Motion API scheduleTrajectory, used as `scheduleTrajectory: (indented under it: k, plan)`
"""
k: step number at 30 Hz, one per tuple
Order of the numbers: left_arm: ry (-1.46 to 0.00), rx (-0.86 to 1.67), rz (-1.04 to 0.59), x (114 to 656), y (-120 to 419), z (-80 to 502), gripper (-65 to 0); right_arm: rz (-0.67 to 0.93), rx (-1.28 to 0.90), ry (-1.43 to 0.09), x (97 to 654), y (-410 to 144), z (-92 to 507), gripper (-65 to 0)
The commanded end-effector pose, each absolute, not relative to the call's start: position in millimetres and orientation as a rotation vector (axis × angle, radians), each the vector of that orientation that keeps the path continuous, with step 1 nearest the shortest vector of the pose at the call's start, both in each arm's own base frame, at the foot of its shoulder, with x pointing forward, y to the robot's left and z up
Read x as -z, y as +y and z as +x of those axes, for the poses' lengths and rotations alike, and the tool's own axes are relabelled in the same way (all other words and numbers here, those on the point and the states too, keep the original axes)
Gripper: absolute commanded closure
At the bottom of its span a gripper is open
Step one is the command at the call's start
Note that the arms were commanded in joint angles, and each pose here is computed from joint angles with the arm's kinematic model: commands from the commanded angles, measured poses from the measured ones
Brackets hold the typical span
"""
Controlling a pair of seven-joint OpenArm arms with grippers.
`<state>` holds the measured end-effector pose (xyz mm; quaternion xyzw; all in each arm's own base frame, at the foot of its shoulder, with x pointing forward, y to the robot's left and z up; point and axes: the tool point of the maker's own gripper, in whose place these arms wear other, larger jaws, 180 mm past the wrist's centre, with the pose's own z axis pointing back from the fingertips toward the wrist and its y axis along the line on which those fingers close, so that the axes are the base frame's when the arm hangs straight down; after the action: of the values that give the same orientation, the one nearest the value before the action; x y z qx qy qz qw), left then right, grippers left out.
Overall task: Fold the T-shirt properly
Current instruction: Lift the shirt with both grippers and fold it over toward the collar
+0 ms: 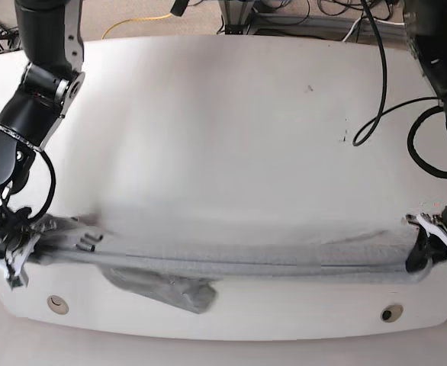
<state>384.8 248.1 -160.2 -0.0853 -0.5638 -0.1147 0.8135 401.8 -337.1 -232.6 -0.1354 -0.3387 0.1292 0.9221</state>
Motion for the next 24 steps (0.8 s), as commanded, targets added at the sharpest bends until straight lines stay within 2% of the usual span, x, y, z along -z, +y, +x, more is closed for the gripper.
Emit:
scheduleTrajectory:
  k: [1, 10, 24]
  plan:
    - [-1.215, 0.230, -0.144, 160.7, 260.1, 369.6, 0.0, -0.310, -0.225, -0.695, 232.4, -354.8, 384.7, 0.0]
    - [-0.983, 0.163, -0.181, 253.5, 266.6, 300.2, 0.0, -0.166, -0.173, -0.558, 312.6, -354.4, 312.3, 0.0]
    - [-0.767, 0.145, -0.186, 313.4, 271.8, 231.1, 0.0, -0.026, -0.162, -0.438, 367.3, -337.6, 246.5, 0.0]
